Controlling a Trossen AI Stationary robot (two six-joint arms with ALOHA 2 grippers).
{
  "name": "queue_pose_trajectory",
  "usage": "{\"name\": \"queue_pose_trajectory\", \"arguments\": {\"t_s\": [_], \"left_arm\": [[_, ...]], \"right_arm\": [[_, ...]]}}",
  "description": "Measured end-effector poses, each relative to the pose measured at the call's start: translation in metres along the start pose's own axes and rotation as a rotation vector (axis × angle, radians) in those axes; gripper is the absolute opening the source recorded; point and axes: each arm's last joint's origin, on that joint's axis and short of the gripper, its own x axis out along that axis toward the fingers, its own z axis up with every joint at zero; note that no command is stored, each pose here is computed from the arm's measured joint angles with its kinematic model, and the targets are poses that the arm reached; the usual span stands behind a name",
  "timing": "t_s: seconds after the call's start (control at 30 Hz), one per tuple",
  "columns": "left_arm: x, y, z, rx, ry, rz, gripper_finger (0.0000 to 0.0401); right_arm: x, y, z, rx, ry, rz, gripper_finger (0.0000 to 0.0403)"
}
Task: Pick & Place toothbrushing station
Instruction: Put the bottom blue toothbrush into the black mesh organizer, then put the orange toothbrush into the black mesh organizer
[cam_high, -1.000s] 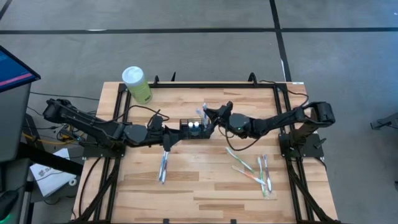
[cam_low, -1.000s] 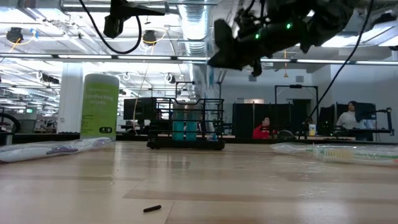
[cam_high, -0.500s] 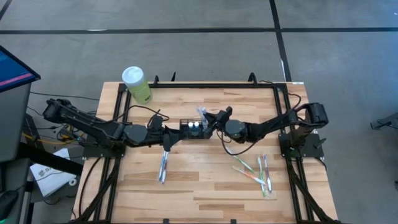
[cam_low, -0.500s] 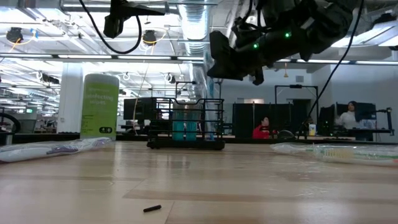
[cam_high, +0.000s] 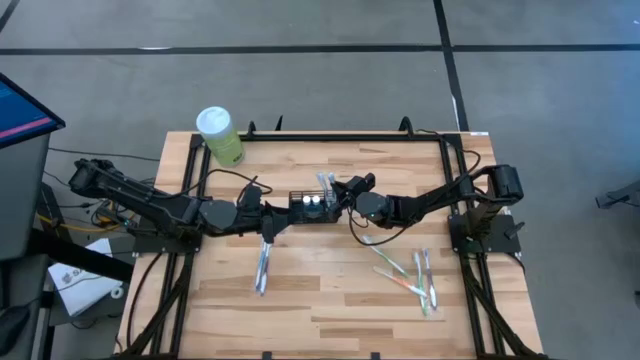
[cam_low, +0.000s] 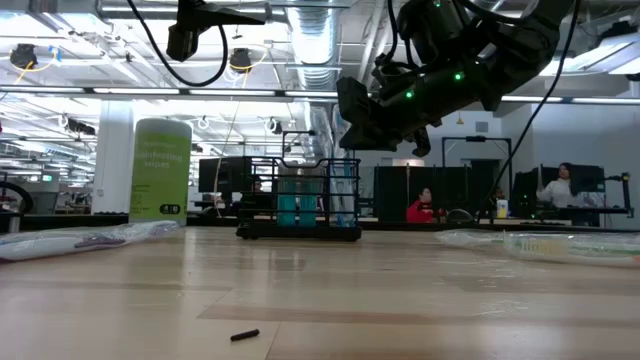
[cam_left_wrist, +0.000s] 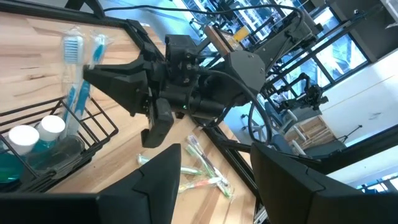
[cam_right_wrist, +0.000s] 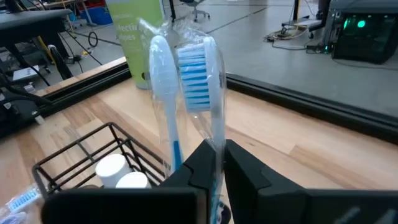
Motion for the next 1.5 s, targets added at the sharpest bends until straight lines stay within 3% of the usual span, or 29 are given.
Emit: {"name": "queue_pose_trajectory", "arguments": {"t_s": [0.3,0.63,0.8,1.03,1.23,1.5], "left_arm": [[0.000,0.000,0.000,0.001,-0.005,0.004,0.0190],[0.000,0.000,-0.001,0.012,0.015,-0.005,0.0190],[-0.001,0.008,-0.008,-0.044,0.111,0.055,0.0173],[-0.006,0.024,-0.023,-0.136,0.430,0.146,0.0127],[-0.010,0.027,-0.030,-0.195,0.641,0.147,0.0104],[-0.012,0.020,-0.033,-0.143,0.617,0.081,0.0100]], "right_arm": [[-0.004,0.003,0.003,0.021,-0.011,0.012,0.0107],[-0.027,0.012,0.025,0.058,-0.067,0.054,0.0216],[-0.050,0.015,0.050,0.103,-0.109,0.111,0.0234],[-0.096,0.010,0.085,0.134,-0.106,0.229,0.0224],[-0.135,-0.003,0.097,0.243,0.026,0.332,0.0219],[-0.174,-0.012,0.072,0.277,0.500,0.513,0.0219]]}}
